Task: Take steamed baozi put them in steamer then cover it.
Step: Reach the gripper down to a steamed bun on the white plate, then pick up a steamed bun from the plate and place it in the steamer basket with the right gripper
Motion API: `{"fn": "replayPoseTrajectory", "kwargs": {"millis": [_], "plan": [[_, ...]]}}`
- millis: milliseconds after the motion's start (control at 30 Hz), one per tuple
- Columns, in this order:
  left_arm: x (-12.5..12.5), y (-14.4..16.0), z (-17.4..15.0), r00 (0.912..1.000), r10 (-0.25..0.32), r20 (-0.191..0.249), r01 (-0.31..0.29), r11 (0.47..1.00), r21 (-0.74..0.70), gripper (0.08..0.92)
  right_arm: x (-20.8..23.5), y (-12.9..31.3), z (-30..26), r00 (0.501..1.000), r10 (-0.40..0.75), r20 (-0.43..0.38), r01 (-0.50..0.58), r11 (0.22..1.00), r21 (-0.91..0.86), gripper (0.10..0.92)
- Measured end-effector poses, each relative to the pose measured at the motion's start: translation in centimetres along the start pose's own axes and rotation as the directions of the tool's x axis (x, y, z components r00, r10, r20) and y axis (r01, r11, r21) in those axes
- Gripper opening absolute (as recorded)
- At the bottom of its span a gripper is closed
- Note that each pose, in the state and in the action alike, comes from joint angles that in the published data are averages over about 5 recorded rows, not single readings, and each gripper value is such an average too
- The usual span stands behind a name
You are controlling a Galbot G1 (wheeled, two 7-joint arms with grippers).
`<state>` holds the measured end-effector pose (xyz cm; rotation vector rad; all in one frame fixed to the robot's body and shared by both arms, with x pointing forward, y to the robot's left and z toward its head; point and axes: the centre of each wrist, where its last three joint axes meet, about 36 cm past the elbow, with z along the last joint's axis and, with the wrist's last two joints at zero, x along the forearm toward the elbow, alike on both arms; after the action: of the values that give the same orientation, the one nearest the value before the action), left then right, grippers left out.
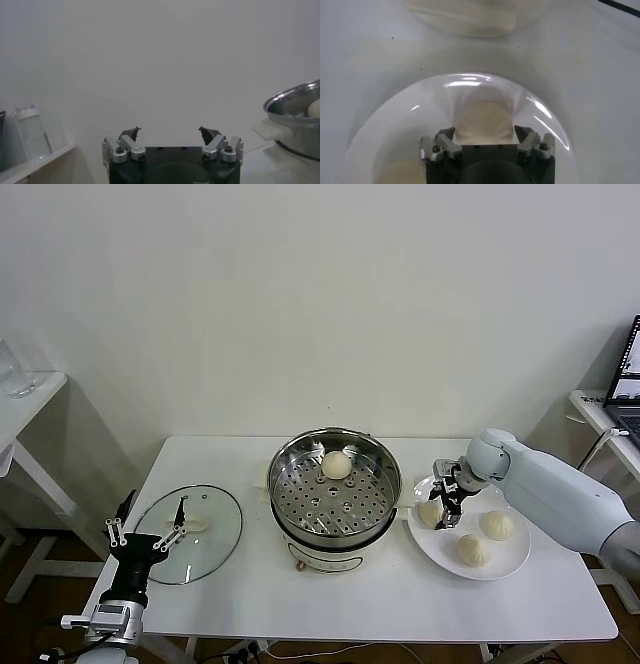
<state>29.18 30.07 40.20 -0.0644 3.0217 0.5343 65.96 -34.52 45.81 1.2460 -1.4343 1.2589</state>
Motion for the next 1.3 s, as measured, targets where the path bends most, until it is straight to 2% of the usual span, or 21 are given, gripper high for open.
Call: {"fn": "replayPoseTrajectory", "kwargs": {"millis": [400,533,733,1067,1300], "plan": [[-0.2,-0.2,-0.2,1.0,0.002,0.006,-0.002,1.0,0.003,0.823,2.1,-0.1,0.8,1.0,-0.003,0.012,0.003,1.0,-0.021,0.674],[-0.2,-0.4,-0.3,0.9999,0.003,0.01,-0.003,1.0,0.004,0.823,5.0,-0.1,1.4,1.0,0.001,0.025,0.0,0.999,-0.039,0.678],[-0.3,-0.7,-0.6,0.9998,0.01,0.018,-0.01,1.0,-0.002,0.823,11.9,0.2,1.1,0.999,0.009,0.044,-0.007,0.999,-0.042,0.679],[-0.4,-0.4,-1.0,0.9995,0.008,0.03,-0.007,1.0,-0.01,0.823,22.4,1.6,-5.4,0.994,0.013,0.108,-0.015,1.0,0.016,0.679],[-0.3,0.1,-1.5,0.9991,-0.002,0.041,0.002,1.0,-0.009,0.823,25.8,2.0,-12.4,0.99,-0.003,0.14,-0.006,0.998,0.067,0.679]]}}
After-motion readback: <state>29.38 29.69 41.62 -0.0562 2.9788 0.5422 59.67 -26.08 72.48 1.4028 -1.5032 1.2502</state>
